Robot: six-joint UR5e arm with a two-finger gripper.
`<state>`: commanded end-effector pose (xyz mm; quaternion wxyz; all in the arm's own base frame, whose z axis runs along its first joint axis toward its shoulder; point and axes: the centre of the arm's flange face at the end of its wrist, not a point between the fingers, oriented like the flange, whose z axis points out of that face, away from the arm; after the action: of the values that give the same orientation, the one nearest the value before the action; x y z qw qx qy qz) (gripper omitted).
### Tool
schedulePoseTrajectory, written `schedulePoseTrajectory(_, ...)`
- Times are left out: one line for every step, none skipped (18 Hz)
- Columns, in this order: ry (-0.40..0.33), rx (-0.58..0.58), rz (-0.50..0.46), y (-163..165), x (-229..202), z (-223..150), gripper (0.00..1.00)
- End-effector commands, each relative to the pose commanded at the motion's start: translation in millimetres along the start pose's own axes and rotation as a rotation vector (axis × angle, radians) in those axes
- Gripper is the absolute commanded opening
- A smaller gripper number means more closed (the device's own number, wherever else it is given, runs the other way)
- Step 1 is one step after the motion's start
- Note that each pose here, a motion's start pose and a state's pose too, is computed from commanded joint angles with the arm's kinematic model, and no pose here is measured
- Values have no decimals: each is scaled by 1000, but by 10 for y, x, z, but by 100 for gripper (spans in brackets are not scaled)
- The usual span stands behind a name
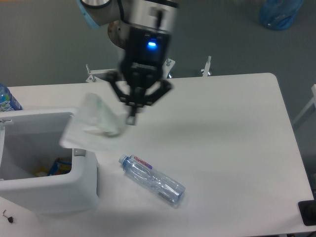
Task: Place the trash in the trash can
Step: 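Lift the tissue and carry it over the white bin, then release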
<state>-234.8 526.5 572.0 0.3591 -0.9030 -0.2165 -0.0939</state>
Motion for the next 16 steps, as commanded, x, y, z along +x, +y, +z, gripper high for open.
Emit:
schedulePoseTrajectory(9,-13,13,32,51,72,0)
schedulePoseTrajectory(25,-27,32,81,142,164,0)
schedulePoseTrajectory(41,-44,60,130,253,252,0)
schedulePoseTrajectory(50,-57,84,162,317,315,0)
schedulePoseTrajectory(55,-68,91,195,320,376,0)
schedulePoseTrajectory(57,-72,93,201,331,391,0)
schedulePoseTrajectory(62,-76,98,211,369,412,0)
schedulePoseTrajectory(68,-85,101,226,398,471,0)
schedulePoseTrajectory(71,-92,102,235,407,515,0)
schedulePoseTrajectory(74,-97,102,242,411,547,0)
schedulePoseTrajectory(76,-104,102,247,400,613,0)
schedulePoseTrajectory(76,-96,107,237,394,648,3)
schedulePoseTrajectory(75,-85,112,222,376,687,12)
schedulePoseTrajectory(74,-69,122,201,357,729,29)
schedulePoseTrajectory(73,-49,140,175,357,749,53)
schedulePoseTrajectory(72,-32,160,157,357,750,72)
